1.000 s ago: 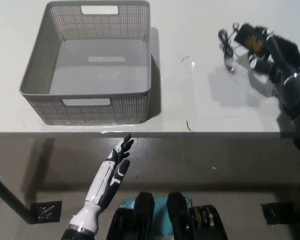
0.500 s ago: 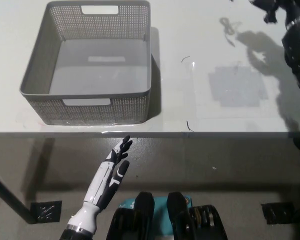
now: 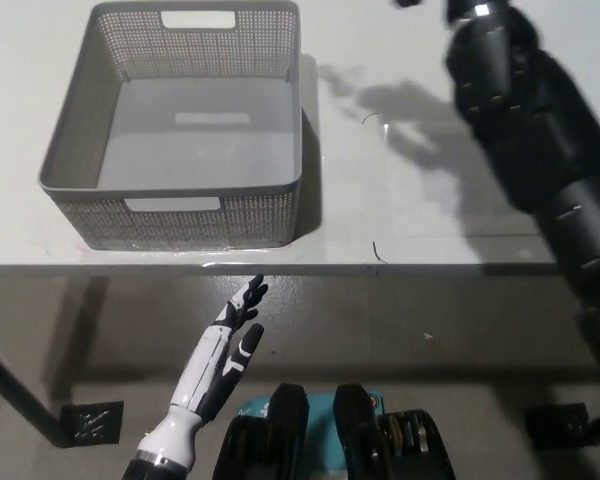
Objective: Use the right hand to pick up a black power cord and place it into a container on the left hand side
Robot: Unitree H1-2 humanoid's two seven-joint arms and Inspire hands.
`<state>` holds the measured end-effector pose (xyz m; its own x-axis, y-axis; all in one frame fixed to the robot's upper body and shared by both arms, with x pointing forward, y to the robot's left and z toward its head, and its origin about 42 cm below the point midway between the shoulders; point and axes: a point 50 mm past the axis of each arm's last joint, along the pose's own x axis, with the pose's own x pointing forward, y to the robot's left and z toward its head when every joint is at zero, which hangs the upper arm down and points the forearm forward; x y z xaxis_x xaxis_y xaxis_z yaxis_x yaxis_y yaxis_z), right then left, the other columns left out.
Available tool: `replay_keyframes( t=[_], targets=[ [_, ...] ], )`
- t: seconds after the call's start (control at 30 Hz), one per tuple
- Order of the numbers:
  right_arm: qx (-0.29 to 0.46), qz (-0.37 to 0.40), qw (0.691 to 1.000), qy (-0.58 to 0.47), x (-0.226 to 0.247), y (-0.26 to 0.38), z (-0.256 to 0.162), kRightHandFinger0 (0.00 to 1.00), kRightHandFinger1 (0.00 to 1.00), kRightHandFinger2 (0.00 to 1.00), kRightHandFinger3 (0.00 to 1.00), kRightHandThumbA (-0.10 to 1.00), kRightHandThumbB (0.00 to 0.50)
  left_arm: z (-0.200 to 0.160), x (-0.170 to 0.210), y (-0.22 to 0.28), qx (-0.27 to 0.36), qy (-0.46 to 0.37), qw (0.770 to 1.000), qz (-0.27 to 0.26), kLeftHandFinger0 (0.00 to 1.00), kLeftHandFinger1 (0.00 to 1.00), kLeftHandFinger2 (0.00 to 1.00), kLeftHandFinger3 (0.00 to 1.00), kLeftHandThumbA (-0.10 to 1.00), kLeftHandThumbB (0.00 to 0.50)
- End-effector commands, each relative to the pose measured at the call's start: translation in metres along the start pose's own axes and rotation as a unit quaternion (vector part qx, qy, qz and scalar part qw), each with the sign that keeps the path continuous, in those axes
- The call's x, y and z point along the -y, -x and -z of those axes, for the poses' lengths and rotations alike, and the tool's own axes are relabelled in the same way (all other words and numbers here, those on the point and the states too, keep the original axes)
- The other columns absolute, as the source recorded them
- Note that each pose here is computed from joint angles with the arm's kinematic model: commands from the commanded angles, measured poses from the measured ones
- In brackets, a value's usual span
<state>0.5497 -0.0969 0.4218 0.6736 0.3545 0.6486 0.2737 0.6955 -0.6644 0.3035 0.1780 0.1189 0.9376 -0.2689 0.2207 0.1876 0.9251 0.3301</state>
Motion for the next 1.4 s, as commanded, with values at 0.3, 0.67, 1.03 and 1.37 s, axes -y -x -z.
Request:
replay_keyframes(
  t=[0.3, 0.67, 1.03, 1.37],
  targets=[
    [0.054, -0.024, 0.998, -0.034, -0.037, -0.03, -0.081, 0.0, 0.39, 0.74, 0.86, -0.1, 0.173, -0.008, 0.008, 0.007, -0.003, 0.005, 1.0, 0.011, 1.0, 1.0, 1.0, 1.0, 1.0, 0.045],
    [0.025, -0.057, 0.998, -0.018, -0.08, -0.029, -0.08, 0.0, 0.42, 0.78, 0.84, -0.1, 0.156, -0.01, 0.005, 0.005, 0.007, -0.017, 1.0, 0.023, 1.0, 1.0, 1.0, 1.0, 1.0, 0.018],
    [-0.008, -0.106, 0.994, -0.018, -0.119, -0.011, -0.078, 0.0, 0.43, 0.83, 0.88, -0.1, 0.147, -0.013, 0.007, 0.001, 0.012, -0.011, 1.0, 0.026, 1.0, 1.0, 1.0, 1.0, 1.0, 0.021],
    [-0.071, -0.201, 0.977, -0.008, -0.121, -0.008, -0.058, 0.96, 1.0, 1.0, 1.0, 0.76, 0.401, -0.016, 0.004, -0.008, 0.021, -0.028, 0.999, 0.034, 1.0, 1.0, 1.0, 1.0, 1.0, 0.05]
  ],
)
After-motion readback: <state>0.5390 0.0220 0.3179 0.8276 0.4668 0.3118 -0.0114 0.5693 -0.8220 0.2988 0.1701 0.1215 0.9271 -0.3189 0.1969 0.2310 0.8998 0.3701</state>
